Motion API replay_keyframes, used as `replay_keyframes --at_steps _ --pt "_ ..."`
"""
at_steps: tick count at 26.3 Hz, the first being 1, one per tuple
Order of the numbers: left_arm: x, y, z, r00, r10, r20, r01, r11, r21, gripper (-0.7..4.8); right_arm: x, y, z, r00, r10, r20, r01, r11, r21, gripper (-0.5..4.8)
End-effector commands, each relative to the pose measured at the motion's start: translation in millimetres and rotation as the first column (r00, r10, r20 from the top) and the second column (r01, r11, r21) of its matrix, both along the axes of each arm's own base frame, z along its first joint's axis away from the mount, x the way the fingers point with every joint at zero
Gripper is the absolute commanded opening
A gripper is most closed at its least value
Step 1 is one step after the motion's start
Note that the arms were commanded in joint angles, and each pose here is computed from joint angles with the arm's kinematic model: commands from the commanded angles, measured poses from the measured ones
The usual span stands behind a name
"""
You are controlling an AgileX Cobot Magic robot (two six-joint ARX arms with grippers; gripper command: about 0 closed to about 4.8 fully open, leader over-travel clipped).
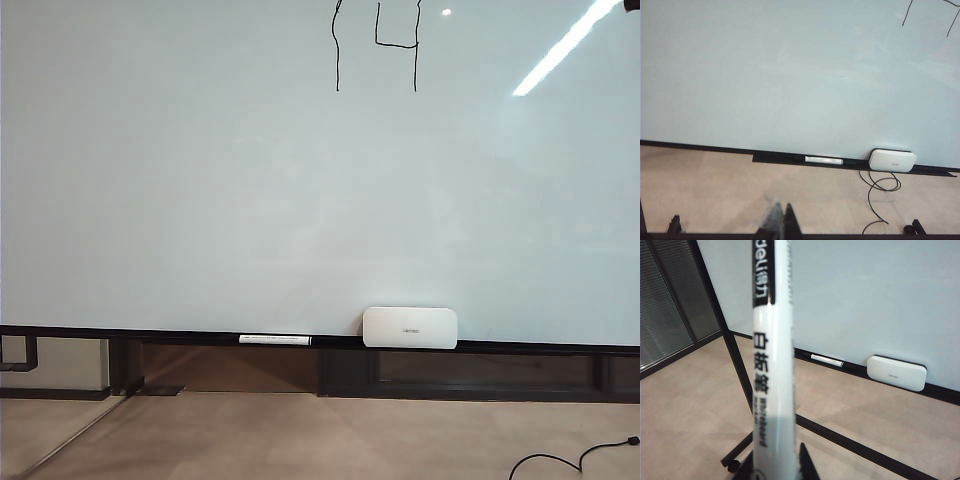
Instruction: Reach to the right to find the marker pen, pick it up, and write the number 14 on the whiteboard.
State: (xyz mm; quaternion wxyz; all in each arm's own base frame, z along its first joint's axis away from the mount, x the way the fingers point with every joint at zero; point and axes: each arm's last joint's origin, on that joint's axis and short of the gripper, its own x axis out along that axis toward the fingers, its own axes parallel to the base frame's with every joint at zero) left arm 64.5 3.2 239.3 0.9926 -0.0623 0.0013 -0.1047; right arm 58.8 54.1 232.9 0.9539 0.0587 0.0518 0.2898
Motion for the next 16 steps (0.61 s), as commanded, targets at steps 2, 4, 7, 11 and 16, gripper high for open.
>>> replay_keyframes --at_steps 2,4,7,11,16 --pt "3.1 1.3 -5.2 1.0 0.018 -0.005 -0.018 1.0 -0.004 -0.06 1.9 2.3 -5.9 1.0 0.005 0.006 -0.005 1.0 -0.008 -0.01" --pt "4.5 2.0 -8.7 0.999 0.033 -0.017 -0.033 0.999 -0.011 -0.06 3.1 3.5 -11.3 1.0 0.001 -0.004 -0.001 1.0 -0.016 -0.01" --pt "6.2 3.7 -13.0 0.996 0.079 -0.037 -0.08 0.996 -0.028 -0.06 5.1 5.2 -21.2 1.0 -0.009 -0.024 0.008 0.999 -0.039 -0.01" --pt "9.4 5.3 -21.8 0.992 0.105 -0.069 -0.109 0.993 -0.052 -0.06 7.2 6.8 -32.8 0.999 -0.028 -0.045 0.025 0.997 -0.067 -0.01" --pt "14.5 6.4 -36.5 0.989 0.096 -0.111 -0.104 0.992 -0.07 -0.06 8.4 8.0 -42.5 0.997 -0.032 -0.066 0.026 0.996 -0.089 -0.01"
